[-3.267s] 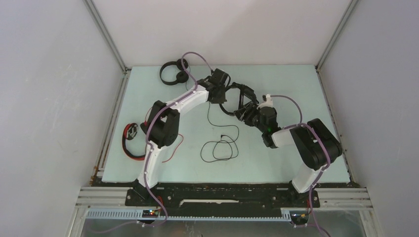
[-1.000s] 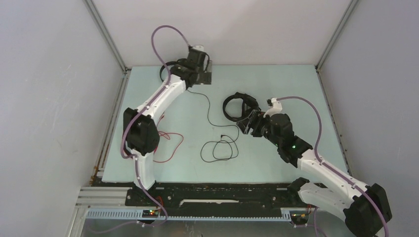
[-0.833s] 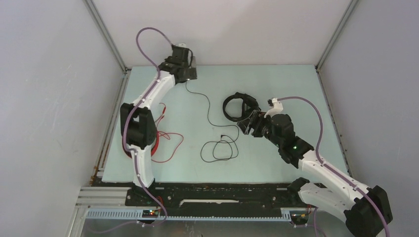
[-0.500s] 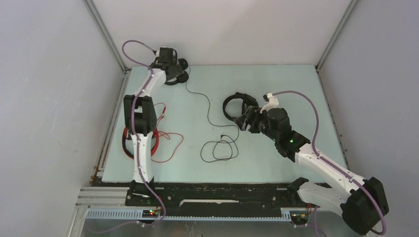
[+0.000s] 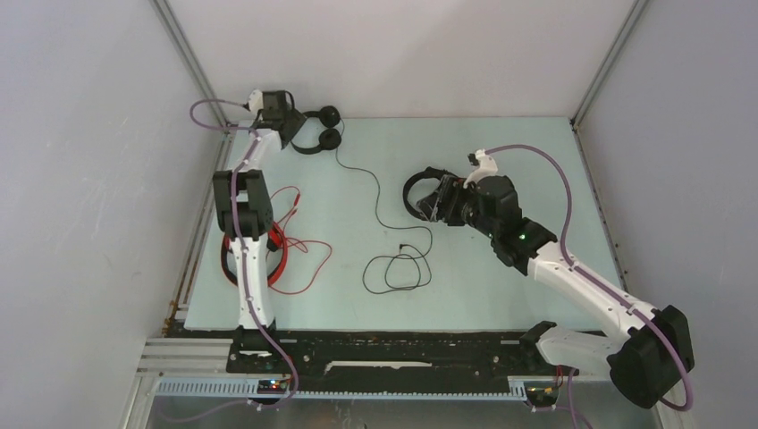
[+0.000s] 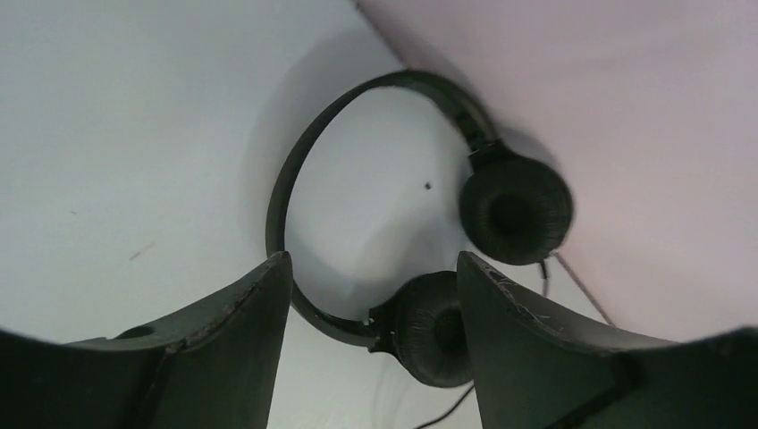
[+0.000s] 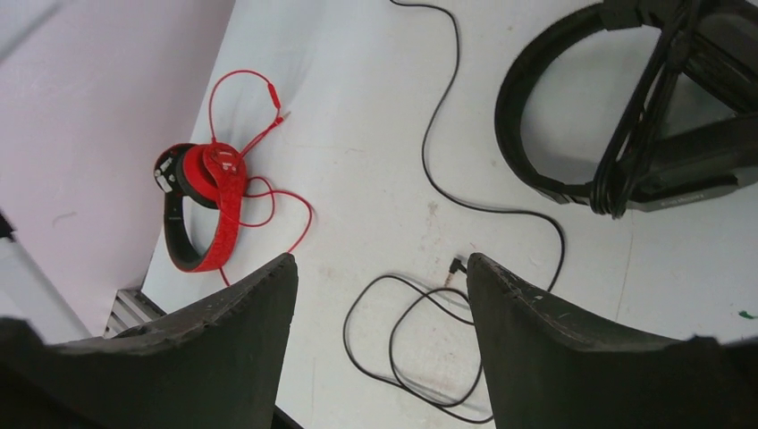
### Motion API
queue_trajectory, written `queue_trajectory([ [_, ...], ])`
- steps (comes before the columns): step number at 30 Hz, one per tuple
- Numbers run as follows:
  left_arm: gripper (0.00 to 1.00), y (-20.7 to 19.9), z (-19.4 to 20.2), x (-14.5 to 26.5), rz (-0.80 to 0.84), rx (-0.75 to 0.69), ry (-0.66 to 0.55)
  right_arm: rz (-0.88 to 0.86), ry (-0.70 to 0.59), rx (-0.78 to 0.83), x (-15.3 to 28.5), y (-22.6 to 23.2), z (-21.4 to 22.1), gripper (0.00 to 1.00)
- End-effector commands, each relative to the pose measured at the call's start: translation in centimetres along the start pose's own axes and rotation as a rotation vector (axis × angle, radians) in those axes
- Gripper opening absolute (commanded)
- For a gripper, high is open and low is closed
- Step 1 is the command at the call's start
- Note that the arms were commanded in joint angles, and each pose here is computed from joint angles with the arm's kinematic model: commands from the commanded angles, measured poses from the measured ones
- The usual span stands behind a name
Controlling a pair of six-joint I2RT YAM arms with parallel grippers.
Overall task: Wrap the headphones
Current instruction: Wrap the headphones cable around the headphones.
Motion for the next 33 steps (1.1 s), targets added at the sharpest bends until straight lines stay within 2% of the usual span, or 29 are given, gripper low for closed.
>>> queue_trajectory([
  [1, 0.69, -0.7, 1.8, -2.2, 0.014, 0.091, 0.014, -0.052, -0.014, 0.022, -0.1, 2.4, -1.6, 0.72],
  [7, 0.66, 1.5, 4.0, -3.6, -0.093, 0.161, 0.059, -0.082, 0.019, -0.027, -0.1, 2.7, -2.0, 0.72],
  [11, 0.56, 1.8, 4.7, -3.7, -0.089, 0.196, 0.07, -0.109, -0.014, -0.037, 0.7, 3.2, -2.9, 0.72],
  [19, 0.1, 2.0, 5.2, -2.8, -0.062, 0.149, 0.093, -0.118, -0.068, -0.06, 2.7, 2.8, -5.1, 0.72],
  [21, 0.03, 1.7, 5.1, -2.3, -0.034, 0.128, 0.096, -0.121, -0.084, -0.051, 3.2, 2.9, -5.3, 0.72],
  [26, 0.0, 0.4, 4.1, 0.5, 0.073, 0.089, 0.097, -0.158, -0.057, -0.068, 4.2, 3.6, -5.0, 0.74],
  [33, 0.0, -0.5, 0.4, 6.4, 0.105, -0.047, 0.008, -0.192, -0.075, -0.056, 4.9, 4.4, -5.1, 0.74],
])
Point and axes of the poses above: each gripper's point midway between its finger pads, its own x axis back along the fingers, its own y axis along the line the jaws close on, z = x × y, the point moved 5 cm from there along x, back along the fingers, and after that the axes turned 13 degrees about -x, right-handed, at the moved point
